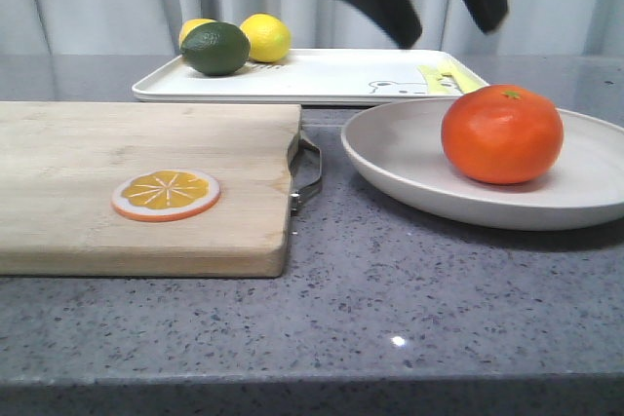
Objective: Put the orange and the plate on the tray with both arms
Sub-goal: 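Open the left gripper and raise it away from the orange, then move the right gripper to the plate rim farthest from the board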
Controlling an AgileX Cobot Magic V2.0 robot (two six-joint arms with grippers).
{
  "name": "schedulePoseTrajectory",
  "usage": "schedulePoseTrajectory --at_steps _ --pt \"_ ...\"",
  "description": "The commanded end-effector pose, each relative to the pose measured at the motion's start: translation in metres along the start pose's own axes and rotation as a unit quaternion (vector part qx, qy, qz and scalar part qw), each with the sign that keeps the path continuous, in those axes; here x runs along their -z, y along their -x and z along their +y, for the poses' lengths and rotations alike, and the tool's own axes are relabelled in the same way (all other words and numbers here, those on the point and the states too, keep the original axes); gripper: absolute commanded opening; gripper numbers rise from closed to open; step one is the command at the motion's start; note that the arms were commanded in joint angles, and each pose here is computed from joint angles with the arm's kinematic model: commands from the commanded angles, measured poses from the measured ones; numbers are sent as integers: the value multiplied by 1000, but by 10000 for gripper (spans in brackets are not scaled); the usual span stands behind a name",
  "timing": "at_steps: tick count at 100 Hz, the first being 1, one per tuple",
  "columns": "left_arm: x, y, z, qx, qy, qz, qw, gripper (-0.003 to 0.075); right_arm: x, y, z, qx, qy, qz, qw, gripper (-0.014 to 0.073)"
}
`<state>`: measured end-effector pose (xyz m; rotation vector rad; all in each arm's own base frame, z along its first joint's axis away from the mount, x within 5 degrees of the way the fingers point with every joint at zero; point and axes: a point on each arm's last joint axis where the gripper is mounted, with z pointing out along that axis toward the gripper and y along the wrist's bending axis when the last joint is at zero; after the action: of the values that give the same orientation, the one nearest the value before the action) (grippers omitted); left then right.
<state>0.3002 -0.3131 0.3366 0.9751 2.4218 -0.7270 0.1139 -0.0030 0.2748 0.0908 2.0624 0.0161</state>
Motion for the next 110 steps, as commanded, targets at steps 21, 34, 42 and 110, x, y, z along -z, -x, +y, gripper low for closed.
schedulePoseTrajectory --at_steps 21,34,42,110 --pt "81 -13 -25 -33 2 -101 994 69 -8 26 11 32 29 21 999 -61" --pt "99 -33 -26 -31 14 -136 990 -20 -16 40 16 39 32 66 997 21" --pt "109 -49 -27 -29 18 -149 988 -20 -23 48 19 42 36 93 994 125" --pt "151 -160 -28 -31 39 -182 982 -20 -109 85 64 -18 105 248 963 322"
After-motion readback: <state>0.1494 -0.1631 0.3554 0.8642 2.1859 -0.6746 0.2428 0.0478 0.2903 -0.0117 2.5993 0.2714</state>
